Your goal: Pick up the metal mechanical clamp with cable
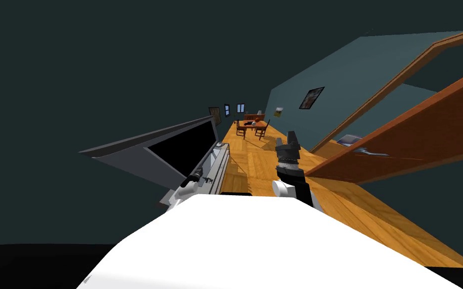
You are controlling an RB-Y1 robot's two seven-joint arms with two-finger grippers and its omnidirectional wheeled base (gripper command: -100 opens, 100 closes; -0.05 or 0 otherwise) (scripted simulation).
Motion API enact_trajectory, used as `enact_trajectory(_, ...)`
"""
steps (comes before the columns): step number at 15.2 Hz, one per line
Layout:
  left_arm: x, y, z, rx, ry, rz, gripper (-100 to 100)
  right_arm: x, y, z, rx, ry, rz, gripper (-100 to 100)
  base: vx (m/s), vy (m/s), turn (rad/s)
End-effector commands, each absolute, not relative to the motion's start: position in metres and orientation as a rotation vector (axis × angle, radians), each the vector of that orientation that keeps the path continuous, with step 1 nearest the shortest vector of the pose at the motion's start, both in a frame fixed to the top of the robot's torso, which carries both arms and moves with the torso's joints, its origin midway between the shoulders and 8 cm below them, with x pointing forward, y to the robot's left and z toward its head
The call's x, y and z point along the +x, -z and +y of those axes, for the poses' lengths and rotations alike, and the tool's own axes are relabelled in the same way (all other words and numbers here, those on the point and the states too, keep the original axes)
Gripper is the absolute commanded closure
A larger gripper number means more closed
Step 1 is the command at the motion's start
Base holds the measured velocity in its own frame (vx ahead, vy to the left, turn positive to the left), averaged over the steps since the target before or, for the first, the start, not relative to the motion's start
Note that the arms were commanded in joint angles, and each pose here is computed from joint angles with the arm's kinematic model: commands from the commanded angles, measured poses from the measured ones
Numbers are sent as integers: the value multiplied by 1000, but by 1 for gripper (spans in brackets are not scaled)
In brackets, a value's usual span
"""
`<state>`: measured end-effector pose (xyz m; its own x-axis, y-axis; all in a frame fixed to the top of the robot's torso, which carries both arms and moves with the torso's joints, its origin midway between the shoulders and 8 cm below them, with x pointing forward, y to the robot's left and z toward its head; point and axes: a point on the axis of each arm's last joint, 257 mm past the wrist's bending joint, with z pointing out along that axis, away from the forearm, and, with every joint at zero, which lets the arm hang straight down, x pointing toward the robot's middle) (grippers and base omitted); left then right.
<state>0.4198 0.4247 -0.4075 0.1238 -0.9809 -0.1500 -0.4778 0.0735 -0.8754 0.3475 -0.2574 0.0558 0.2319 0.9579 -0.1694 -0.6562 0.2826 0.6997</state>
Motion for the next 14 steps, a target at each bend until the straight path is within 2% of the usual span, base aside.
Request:
enact_trajectory(1, 411, 427, 437, -1597, 687, 1516, -100, 348, -56, -257, 554, -1190, 654, 0, -57, 39, -303)
enact_trajectory(14, 354, 510, 473, -1891, 491, 1640, -100, 348, -56, -257, 554, -1190, 654, 0, -48, 31, -199)
